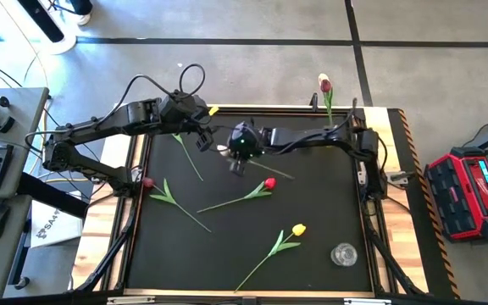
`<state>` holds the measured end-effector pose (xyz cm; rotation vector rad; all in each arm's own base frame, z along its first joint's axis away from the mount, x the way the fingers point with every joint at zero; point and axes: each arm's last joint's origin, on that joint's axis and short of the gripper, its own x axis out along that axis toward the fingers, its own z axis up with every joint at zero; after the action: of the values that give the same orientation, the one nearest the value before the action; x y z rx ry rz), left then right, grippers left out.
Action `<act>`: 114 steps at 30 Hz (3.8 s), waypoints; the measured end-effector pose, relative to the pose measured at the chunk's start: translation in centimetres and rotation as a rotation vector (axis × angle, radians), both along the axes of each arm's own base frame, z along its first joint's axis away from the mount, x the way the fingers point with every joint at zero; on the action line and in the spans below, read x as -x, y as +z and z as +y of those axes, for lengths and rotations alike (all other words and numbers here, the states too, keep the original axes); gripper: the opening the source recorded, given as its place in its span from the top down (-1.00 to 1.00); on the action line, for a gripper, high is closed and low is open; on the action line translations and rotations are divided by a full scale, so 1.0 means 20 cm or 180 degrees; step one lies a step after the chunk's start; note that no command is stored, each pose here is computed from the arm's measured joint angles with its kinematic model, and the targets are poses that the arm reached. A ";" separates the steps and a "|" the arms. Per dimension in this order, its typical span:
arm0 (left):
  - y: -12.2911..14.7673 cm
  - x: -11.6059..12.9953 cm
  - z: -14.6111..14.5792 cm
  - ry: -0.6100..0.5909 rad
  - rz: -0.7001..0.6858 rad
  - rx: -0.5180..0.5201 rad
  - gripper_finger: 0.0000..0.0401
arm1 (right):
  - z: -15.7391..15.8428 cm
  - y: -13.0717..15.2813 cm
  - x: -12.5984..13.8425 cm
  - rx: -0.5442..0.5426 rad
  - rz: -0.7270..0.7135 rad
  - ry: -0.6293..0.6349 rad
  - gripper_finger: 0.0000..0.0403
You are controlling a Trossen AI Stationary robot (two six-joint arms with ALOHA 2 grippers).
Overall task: Sort flowers into vase by color
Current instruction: Put the white flower into the yellow flower vase
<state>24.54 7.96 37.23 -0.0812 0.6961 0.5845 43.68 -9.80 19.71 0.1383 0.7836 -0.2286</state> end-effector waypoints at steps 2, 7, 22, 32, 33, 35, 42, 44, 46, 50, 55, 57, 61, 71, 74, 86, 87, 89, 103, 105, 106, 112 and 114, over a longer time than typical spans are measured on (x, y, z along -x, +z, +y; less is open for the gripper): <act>0.00 0.00 0.00 -0.0004 0.0007 -0.0027 -0.46 | -0.02 0.06 0.01 0.0011 -0.0158 -0.0158 0.98; 0.01 0.00 0.00 -0.0031 -0.0032 -0.0036 -0.46 | -0.10 0.26 0.08 0.0116 -0.0544 -0.0368 0.99; 0.09 -0.03 0.00 -0.0363 -0.0565 -0.0172 -0.46 | -0.13 0.55 0.27 0.0707 -0.0800 -0.0825 1.00; 0.29 0.00 -0.04 -0.0727 -0.1662 -0.0365 -0.46 | -0.11 0.35 0.34 0.0520 -0.0550 -0.0826 1.00; 0.30 0.00 -0.04 -0.0745 -0.1721 -0.0403 -0.46 | -0.10 0.35 0.33 0.0518 -0.0575 -0.0809 1.00; 0.32 -0.01 -0.04 -0.0783 -0.1848 -0.0441 -0.46 | -0.08 0.33 0.33 0.0491 -0.0573 -0.0795 1.00; 0.38 0.03 -0.05 -0.0826 -0.2152 -0.0510 -0.46 | -0.05 0.26 0.37 0.0293 -0.0507 -0.0740 1.00; 0.39 0.06 -0.06 -0.0810 -0.2152 -0.0549 -0.46 | -0.04 0.29 0.39 0.0285 -0.0681 -0.0721 1.00; 0.41 0.10 -0.07 -0.0744 -0.2122 -0.0585 -0.46 | -0.02 0.34 0.44 0.0313 -0.0886 -0.0751 1.00; 0.42 0.18 -0.08 -0.0581 -0.2023 -0.0626 -0.46 | -0.02 0.43 0.58 0.0476 -0.1286 -0.0913 1.00; 0.42 0.22 -0.09 -0.0493 -0.1975 -0.0628 -0.46 | -0.01 0.52 0.81 0.0640 -0.1830 -0.1041 1.00; 0.42 0.22 -0.09 -0.0489 -0.1956 -0.0615 -0.46 | 0.01 0.53 0.90 0.0721 -0.1926 -0.1078 1.00; 0.40 0.20 -0.08 -0.0487 -0.1875 -0.0578 -0.46 | 0.05 0.57 1.08 0.1090 -0.2078 -0.1383 1.00; 0.34 0.10 -0.06 -0.0491 -0.1731 -0.0462 -0.46 | 0.06 0.63 1.38 0.1795 -0.2210 -0.2033 1.00; 0.32 0.06 -0.05 -0.0480 -0.1700 -0.0430 -0.46 | 0.02 0.66 1.41 0.2015 -0.2232 -0.2281 1.00; 0.29 -0.01 -0.04 -0.0523 -0.1715 -0.0306 -0.46 | -0.10 0.69 1.51 0.2424 -0.2161 -0.2745 1.00; 0.29 -0.01 -0.04 -0.0523 -0.1717 -0.0307 -0.46 | -0.11 0.69 1.52 0.2432 -0.2158 -0.2748 1.00; 0.29 -0.01 -0.04 -0.0524 -0.1716 -0.0308 -0.46 | -0.12 0.69 1.53 0.2451 -0.2146 -0.2780 1.00; 0.30 0.00 -0.03 -0.0509 -0.1716 -0.0445 -0.46 | -0.20 0.49 1.53 0.2272 -0.1973 -0.2757 1.00; 0.30 0.00 -0.03 -0.0507 -0.1717 -0.0447 -0.46 | -0.20 0.47 1.54 0.2251 -0.2066 -0.2781 1.00; 0.30 0.00 -0.03 -0.0505 -0.1713 -0.0448 -0.46 | -0.20 0.45 1.54 0.2224 -0.2062 -0.2795 1.00; 0.30 0.00 -0.03 -0.0532 -0.1683 -0.0491 -0.46 | -0.20 0.43 1.54 0.2204 -0.1982 -0.2803 0.86; 0.30 0.00 -0.03 -0.0531 -0.1681 -0.0491 -0.46 | -0.20 0.43 1.54 0.2199 -0.1983 -0.2807 0.77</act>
<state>24.59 7.42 43.17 -0.0307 0.1417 0.4279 12.95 -13.72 28.30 -0.1114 -0.0518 -1.2108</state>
